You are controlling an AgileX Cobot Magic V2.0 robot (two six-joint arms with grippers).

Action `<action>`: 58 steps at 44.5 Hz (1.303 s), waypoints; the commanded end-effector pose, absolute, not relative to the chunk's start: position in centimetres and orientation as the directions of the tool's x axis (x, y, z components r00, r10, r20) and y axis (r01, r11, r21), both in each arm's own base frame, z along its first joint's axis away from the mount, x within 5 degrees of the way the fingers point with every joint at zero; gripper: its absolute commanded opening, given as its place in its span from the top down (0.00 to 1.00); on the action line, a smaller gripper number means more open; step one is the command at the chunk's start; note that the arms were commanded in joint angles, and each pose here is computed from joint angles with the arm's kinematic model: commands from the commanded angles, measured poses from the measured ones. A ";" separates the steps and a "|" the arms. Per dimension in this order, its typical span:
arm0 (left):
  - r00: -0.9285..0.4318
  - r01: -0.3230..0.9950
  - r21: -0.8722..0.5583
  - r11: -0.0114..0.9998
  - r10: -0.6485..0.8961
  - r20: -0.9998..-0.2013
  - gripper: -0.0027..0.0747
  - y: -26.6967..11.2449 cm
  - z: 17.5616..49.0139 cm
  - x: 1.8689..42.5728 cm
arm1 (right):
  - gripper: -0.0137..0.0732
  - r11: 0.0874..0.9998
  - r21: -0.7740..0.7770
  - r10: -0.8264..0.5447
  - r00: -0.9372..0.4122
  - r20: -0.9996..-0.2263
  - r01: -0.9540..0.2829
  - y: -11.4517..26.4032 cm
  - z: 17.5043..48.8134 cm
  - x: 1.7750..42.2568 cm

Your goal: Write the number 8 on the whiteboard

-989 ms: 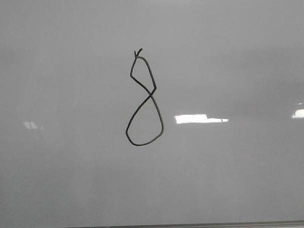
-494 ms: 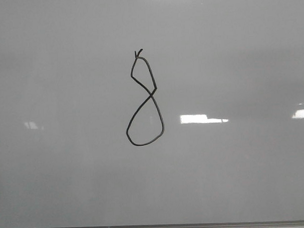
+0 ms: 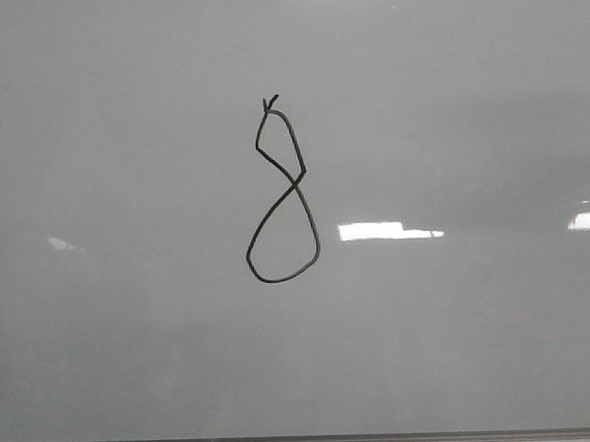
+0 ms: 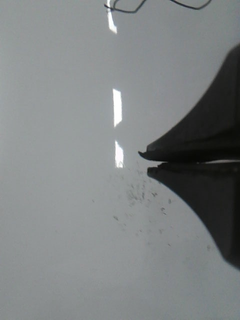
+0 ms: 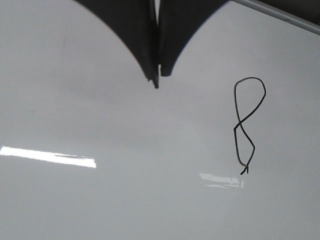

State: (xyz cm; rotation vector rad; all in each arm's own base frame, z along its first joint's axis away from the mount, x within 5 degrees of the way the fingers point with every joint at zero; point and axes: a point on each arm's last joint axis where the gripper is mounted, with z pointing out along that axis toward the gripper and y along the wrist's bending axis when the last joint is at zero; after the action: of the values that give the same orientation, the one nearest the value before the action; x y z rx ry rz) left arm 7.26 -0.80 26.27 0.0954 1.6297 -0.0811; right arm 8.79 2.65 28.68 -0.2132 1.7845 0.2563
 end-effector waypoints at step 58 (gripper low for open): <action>0.006 -0.051 -0.011 0.999 -0.011 -1.000 0.99 0.3 20.3 5.5 | 0.92 0.965 0.065 0.026 -0.155 -0.988 -0.253 2.4 30.0 8.9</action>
State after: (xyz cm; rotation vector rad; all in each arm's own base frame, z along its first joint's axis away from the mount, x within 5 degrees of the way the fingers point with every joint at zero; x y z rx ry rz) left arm 5.58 0.30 19.54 -0.0428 1.6592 0.0384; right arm 8.78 2.67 28.52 -0.2145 1.7915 0.2580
